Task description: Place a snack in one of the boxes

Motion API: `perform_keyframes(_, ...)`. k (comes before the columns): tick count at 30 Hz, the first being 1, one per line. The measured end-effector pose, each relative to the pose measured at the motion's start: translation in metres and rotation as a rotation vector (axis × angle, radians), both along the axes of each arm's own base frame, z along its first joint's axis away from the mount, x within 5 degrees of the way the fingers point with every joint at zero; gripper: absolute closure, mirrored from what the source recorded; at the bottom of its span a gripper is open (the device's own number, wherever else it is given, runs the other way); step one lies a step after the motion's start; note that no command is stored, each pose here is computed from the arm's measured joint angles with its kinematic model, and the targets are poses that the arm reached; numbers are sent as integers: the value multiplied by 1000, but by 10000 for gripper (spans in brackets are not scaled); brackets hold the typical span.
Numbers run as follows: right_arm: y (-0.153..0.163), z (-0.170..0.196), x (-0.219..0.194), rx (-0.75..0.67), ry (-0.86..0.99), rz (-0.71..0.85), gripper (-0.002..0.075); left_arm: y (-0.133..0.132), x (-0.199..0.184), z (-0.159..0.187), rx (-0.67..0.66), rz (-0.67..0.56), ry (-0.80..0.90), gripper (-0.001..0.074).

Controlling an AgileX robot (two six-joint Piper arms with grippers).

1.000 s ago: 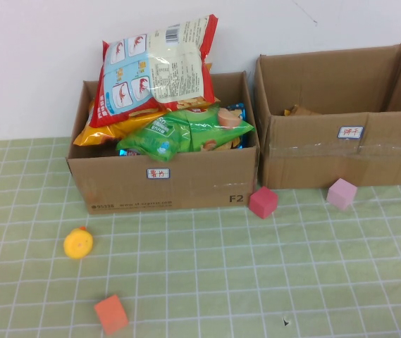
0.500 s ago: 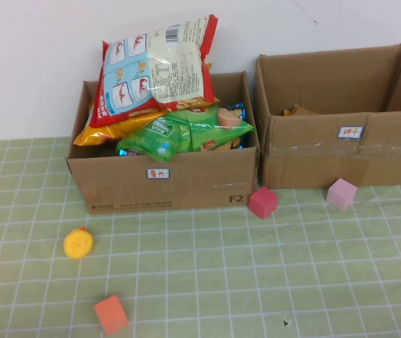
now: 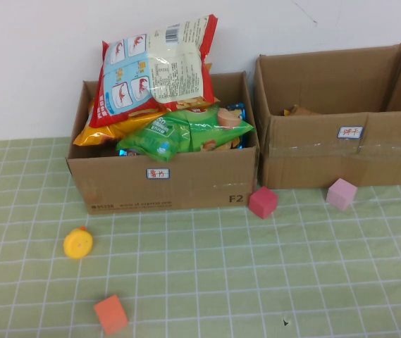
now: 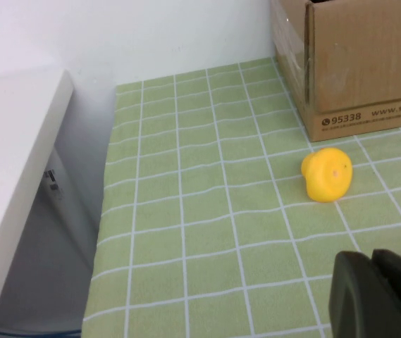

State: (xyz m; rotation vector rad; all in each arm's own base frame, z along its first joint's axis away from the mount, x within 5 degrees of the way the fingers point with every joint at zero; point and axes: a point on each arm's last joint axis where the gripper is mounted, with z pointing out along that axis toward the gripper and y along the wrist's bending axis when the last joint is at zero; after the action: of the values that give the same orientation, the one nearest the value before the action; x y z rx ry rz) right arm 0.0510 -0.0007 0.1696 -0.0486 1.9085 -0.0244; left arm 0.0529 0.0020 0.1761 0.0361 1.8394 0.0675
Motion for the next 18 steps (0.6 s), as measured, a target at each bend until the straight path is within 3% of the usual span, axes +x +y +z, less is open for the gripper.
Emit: perform_keyframes(18, 0, 0, 0, 0, 0, 0, 728, 0, 0, 0, 6, -2, 0, 736)
